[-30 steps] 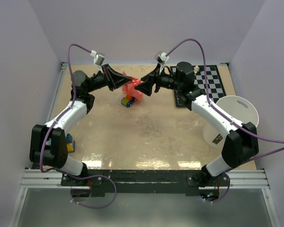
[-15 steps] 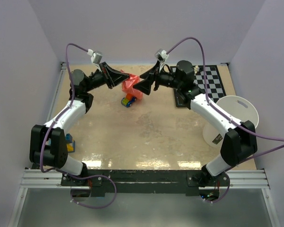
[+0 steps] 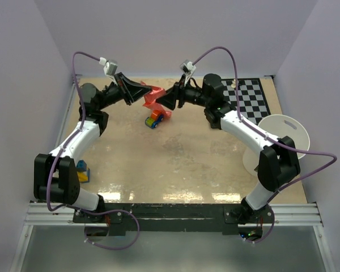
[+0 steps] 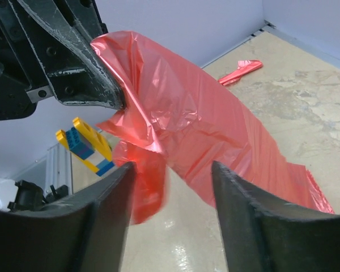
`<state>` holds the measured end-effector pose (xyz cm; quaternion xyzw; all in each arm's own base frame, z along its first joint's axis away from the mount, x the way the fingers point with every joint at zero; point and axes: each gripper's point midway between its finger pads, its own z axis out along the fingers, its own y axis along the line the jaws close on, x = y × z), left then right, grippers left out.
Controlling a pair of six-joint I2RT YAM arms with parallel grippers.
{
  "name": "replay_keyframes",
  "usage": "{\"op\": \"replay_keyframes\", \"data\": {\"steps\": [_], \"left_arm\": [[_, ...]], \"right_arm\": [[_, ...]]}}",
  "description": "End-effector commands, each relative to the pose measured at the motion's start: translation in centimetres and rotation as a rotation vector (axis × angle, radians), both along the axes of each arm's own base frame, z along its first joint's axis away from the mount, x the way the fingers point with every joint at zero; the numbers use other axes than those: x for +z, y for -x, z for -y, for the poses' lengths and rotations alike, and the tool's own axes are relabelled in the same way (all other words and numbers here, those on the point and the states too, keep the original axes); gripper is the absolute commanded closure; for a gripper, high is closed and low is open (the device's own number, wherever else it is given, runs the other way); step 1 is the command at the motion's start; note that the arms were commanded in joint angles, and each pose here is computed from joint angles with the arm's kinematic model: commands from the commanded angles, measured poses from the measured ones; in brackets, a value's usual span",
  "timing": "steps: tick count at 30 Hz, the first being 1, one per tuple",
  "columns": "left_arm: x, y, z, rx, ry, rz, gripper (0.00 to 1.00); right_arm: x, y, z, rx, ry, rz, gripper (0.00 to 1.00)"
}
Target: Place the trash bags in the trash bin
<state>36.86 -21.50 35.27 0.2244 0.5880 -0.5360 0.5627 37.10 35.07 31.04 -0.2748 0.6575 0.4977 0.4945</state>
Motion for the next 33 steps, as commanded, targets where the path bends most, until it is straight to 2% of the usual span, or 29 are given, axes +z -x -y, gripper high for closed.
{"op": "replay_keyframes", "data": {"steps": [1,6,9,11,18,19,21,22,23,25,30,33], "left_arm": [[2.1,0.4,-1.1,0.029,0.015,0.067,1.0],[1.4,0.8,-1.4,0.03,0.013,0.049,1.0],[0.9,0.9,-1.8,0.035,0.019,0.019,1.0],[0.8,1.0,-2.0,0.035,0.02,0.013,1.0],[0.7,1.1,-3.0,0.046,0.007,0.004,1.0],[0.7,1.1,-3.3,0.051,-0.006,0.006,0.96],[0.3,1.2,-4.1,0.048,-0.065,0.021,0.69],[0.2,1.6,-4.2,0.025,-0.113,0.053,0.6],[-0.5,2.1,-4.1,-0.017,-0.185,0.086,0.55],[-0.2,1.7,-4.9,0.041,-0.356,0.198,0.46],[1.7,2.7,-4.6,0.239,-0.698,0.679,0.34],[3.1,2.7,-3.3,0.287,-0.732,0.804,0.31]], "right_arm": [[4.3,0.0,-0.1,-0.004,-0.07,0.104,0.46],[5.9,-0.2,0.0,-0.016,-0.077,0.176,0.64],[6.4,-0.1,-0.1,-0.001,-0.069,0.224,0.83],[6.3,-0.1,0.0,0.003,-0.047,0.25,1.0],[4.9,-0.6,2.2,-0.059,0.115,0.327,1.0],[5.0,-0.8,2.5,-0.076,0.141,0.348,1.0],[5.3,-0.8,2.9,-0.087,0.158,0.339,1.0],[6.4,-1.2,3.1,-0.103,0.183,0.381,1.0],[7.1,-1.5,3.2,-0.111,0.203,0.399,1.0],[7.7,-2.0,3.5,-0.123,0.256,0.379,1.0],[6.2,-3.1,3.7,-0.127,0.37,0.233,1.0],[6.2,-2.1,3.6,-0.098,0.367,0.259,1.0]]}}
